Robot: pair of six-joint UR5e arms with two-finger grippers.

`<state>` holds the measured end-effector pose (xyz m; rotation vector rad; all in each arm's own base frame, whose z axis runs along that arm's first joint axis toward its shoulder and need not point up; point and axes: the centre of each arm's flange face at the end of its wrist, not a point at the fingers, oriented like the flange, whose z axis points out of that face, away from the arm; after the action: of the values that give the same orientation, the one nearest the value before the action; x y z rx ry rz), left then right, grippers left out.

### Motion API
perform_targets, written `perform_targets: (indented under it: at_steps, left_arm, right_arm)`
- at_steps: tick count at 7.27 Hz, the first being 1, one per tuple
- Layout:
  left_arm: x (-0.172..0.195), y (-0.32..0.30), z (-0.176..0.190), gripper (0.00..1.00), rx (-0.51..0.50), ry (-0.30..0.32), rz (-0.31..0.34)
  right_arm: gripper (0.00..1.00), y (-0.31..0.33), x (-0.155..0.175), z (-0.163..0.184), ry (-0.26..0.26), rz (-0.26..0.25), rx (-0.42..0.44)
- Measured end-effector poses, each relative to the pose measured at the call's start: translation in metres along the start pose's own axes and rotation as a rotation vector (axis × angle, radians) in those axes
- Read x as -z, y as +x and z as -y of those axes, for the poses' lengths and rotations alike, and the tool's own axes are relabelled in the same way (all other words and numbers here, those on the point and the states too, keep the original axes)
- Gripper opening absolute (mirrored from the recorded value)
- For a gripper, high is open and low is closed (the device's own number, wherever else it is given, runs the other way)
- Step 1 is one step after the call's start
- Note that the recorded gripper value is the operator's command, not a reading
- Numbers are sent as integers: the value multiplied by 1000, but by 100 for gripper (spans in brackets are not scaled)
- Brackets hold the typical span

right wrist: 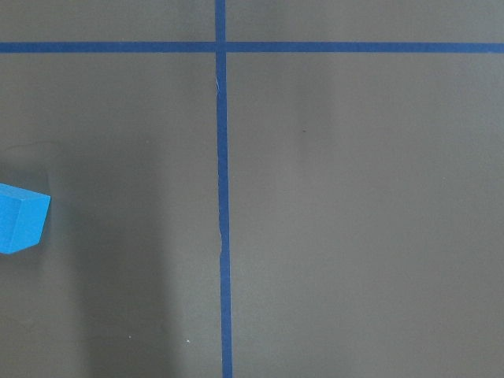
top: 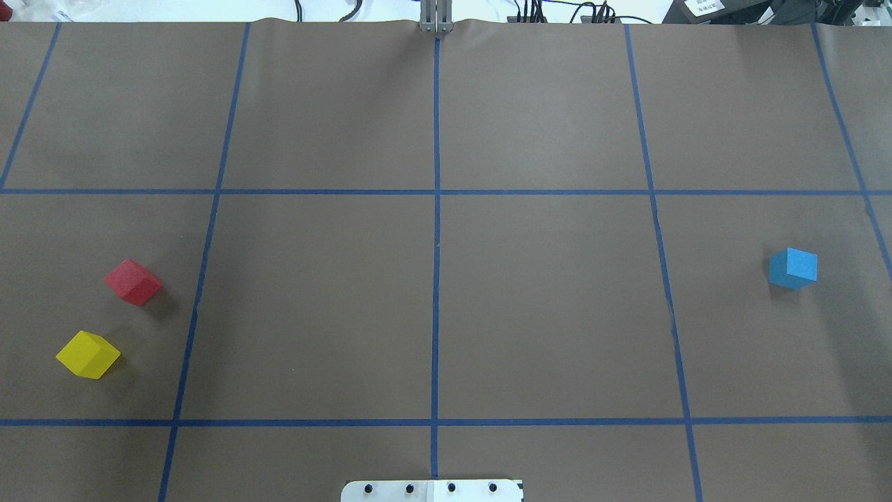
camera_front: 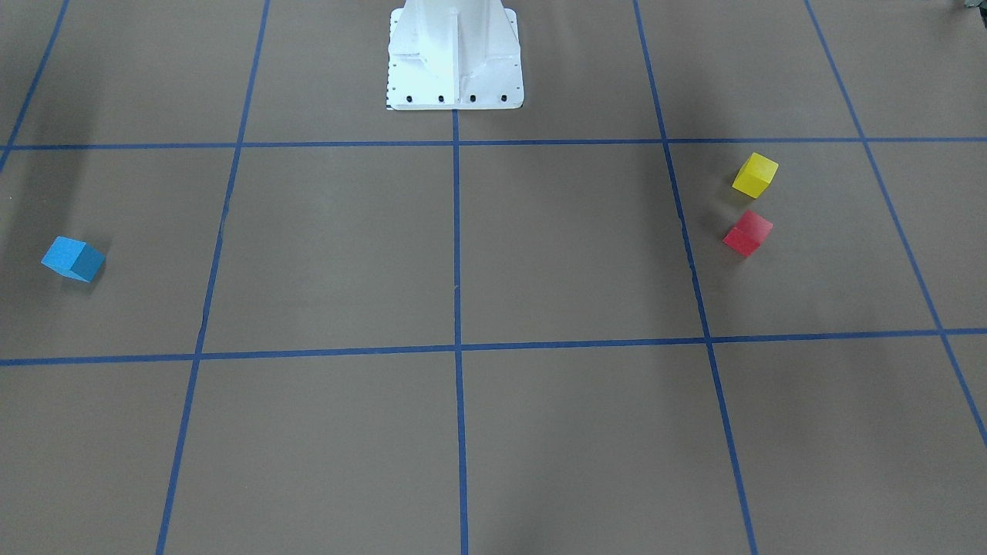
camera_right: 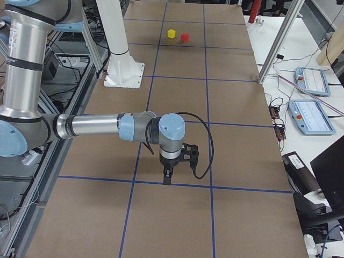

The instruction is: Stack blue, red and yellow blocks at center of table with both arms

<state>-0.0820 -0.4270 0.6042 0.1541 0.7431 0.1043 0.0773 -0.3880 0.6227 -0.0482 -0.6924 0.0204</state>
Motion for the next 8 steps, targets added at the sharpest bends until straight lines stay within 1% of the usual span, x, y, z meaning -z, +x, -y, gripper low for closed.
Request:
perform_targets:
  at_steps: [2,3,4,5,6,8]
  left_arm:
    - [4,6,6,100,-12,10,1]
    - [6,9,9,100,-22,15,1]
    - [10,12,14,100,-44,34,3]
    - [15,17,22,100,-80,72,8]
    - [20,21,28,100,-124,121,14]
    - [31,30,39,100,-224,233,28]
  right_arm:
    - [100,-1,1,1,3,2,2]
    - [100,-4,4,4,14,3,9]
    - [100,-9,10,10,33,6,23]
    - [100,-18,21,24,80,7,57]
    - [100,-31,37,40,146,14,109]
    - [100,-70,82,66,263,56,206]
